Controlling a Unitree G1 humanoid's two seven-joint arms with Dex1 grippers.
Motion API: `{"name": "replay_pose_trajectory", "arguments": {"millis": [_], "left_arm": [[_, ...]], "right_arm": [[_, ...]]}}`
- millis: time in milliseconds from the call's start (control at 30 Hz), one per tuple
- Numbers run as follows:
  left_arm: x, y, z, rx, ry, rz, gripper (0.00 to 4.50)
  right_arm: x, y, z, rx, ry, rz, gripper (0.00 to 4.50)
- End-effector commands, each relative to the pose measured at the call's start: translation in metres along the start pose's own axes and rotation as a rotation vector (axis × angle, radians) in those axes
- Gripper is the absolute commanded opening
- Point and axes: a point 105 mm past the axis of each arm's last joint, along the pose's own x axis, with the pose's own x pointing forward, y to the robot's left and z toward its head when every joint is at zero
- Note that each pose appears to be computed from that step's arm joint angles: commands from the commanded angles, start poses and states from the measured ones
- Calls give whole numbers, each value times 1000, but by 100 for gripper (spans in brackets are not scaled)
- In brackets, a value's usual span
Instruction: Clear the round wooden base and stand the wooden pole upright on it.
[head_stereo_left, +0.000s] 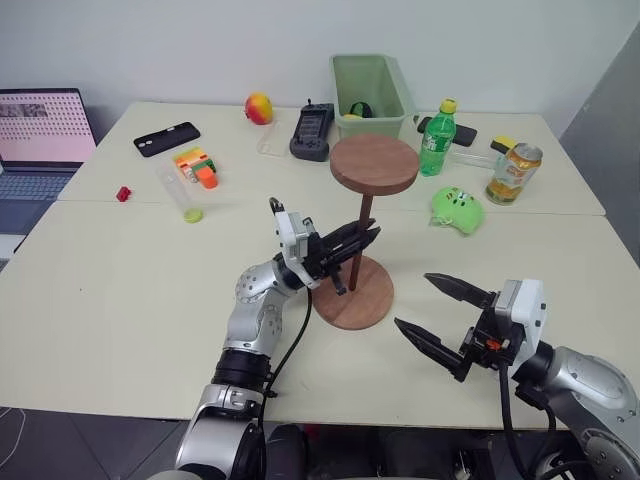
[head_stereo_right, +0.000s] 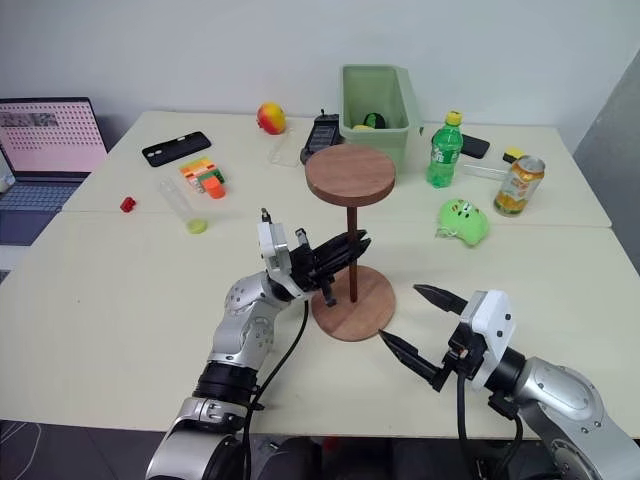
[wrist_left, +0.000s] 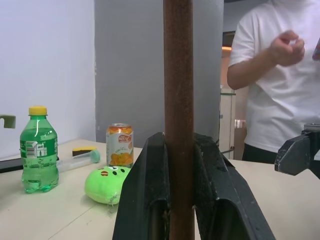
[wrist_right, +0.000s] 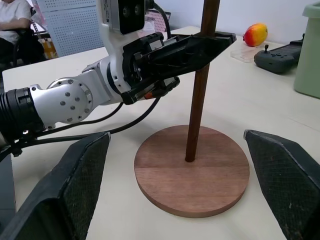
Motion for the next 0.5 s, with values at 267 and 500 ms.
{"name": "replay_pose_trajectory", "arguments": {"millis": [267,500], "left_arm": [[-6,-4,-13,-11,39,14,28],[-36,-6,-38,-15,160,34,28]], "right_arm": [[3,8,8,-20,-30,-2,450],[2,4,7,-10,-13,-34,450]]}}
